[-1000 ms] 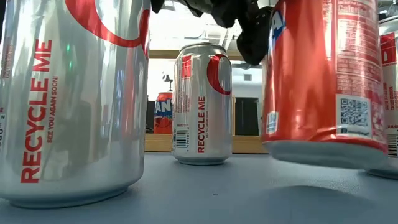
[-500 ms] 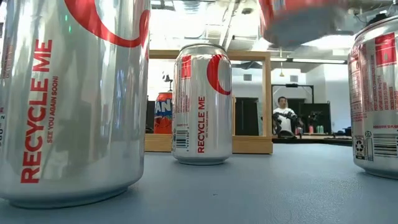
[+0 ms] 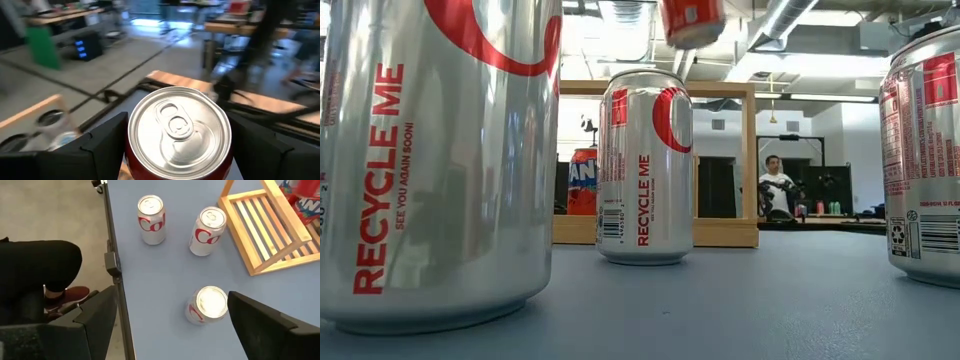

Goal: Place canned beverage on shelf
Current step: Put the orange soda can on the shelf aligned with the other orange soda cans

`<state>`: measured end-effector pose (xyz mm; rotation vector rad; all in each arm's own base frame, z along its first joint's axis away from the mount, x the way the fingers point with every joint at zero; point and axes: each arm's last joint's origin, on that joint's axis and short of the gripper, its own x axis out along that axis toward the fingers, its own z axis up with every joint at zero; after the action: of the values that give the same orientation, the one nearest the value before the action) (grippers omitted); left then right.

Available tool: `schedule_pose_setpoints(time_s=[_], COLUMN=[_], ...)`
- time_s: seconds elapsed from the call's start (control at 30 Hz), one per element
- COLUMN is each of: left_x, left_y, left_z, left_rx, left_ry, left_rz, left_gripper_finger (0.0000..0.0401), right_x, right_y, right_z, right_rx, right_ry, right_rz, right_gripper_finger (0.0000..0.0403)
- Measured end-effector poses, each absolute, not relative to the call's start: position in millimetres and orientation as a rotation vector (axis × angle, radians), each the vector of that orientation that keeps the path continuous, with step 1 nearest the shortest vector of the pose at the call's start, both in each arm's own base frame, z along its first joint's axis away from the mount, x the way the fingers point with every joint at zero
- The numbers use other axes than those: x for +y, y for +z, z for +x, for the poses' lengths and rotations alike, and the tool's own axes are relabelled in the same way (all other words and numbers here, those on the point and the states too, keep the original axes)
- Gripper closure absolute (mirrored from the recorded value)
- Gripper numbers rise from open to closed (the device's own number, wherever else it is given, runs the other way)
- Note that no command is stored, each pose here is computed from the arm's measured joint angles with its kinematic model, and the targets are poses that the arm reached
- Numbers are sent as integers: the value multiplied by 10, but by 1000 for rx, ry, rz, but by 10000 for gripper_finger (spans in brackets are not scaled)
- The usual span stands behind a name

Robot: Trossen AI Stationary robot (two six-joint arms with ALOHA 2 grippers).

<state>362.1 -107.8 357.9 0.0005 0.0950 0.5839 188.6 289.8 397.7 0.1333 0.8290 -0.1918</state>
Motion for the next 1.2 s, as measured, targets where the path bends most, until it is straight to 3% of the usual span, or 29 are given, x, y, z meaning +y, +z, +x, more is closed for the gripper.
schedule_pose_setpoints(time_s=[0.4, 0.9, 1.2], left_x=[-327, 49, 181], left_y=[3286, 2478, 2316], left_z=[3988, 4408, 4438], left_rx=[88, 162, 128], left_ry=[788, 913, 976], left_rz=[-105, -166, -302], left_gripper_finger=[117, 117, 117], right_x=[2919, 2924, 2895], right_y=[3768, 3732, 3733], right_z=[1896, 1915, 1957], right_rx=[863, 837, 827], right_ry=[-226, -252, -278], right_rz=[58, 73, 97], right_gripper_finger=[58, 58, 58])
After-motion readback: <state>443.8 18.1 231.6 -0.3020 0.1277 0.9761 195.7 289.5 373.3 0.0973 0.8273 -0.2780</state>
